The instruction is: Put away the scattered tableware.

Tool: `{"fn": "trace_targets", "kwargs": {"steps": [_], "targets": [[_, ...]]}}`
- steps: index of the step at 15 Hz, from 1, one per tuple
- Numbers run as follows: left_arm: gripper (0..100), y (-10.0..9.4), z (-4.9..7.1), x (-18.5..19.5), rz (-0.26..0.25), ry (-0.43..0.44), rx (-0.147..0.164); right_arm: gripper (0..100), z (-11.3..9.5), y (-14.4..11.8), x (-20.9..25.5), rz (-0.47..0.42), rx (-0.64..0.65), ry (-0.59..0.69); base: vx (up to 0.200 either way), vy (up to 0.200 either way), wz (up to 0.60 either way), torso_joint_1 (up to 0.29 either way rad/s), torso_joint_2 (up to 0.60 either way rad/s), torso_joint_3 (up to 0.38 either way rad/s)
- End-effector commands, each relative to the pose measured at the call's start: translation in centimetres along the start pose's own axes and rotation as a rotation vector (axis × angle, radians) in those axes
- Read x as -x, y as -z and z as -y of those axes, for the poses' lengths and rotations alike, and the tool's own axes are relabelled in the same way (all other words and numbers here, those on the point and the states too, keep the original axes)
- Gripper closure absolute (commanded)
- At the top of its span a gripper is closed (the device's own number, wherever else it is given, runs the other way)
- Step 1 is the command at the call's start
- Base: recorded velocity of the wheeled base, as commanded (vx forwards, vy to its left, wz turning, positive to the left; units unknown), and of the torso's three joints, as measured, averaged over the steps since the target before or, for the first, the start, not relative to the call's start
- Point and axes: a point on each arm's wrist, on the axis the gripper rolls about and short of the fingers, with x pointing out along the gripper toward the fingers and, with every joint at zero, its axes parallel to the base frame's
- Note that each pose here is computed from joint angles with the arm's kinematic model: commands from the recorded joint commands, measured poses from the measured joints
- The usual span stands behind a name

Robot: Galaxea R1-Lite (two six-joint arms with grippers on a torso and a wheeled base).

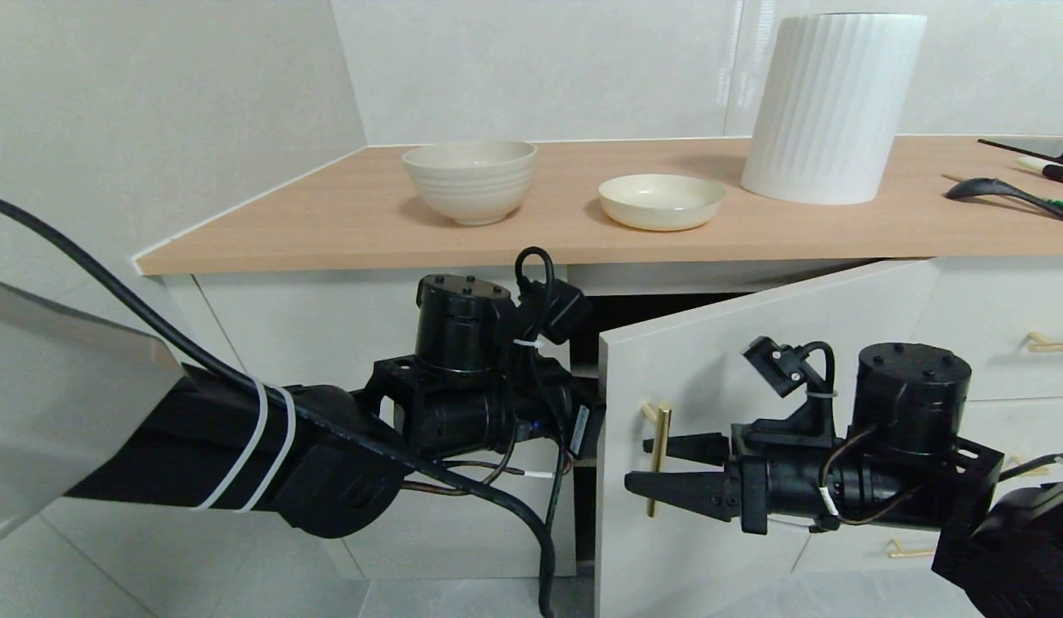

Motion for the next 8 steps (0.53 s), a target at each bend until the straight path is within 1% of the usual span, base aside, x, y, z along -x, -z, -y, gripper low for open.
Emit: {"fn": "trace_targets", "kwargs": {"steps": [1,3,5,6,8], "targets": [[100,0.1,0.0,-0.1,-0.004,0.001,0.002,0,0.0,0.4,2.1,0.008,-0.012,0.047,0.000,0.000,0.00,0.000,0.00,0.000],[100,0.2,0.1,-0.3,-0.004,0.005,-0.001,0,0.3,0.2,3.6,0.032,0.005,0.091,0.000,0.000,0.00,0.000,0.00,0.000],[100,0.3,0.3,-0.5,-0.006,0.006,-0.003,0,-0.5,-0.7,5.6,0.084,0.033,0.120,0.000,0.000,0.00,0.000,0.00,0.000],[100,0.3,0.2,-0.6,-0.009,0.006,-0.002,0,-1.2,-0.2,6.6,0.087,0.030,0.131,0.000,0.000,0.00,0.000,0.00,0.000],[100,0.4,0.2,-0.6,-0.011,0.005,-0.002,0,-2.2,2.0,7.9,0.039,-0.018,0.145,0.000,0.000,0.00,0.000,0.00,0.000]]}}
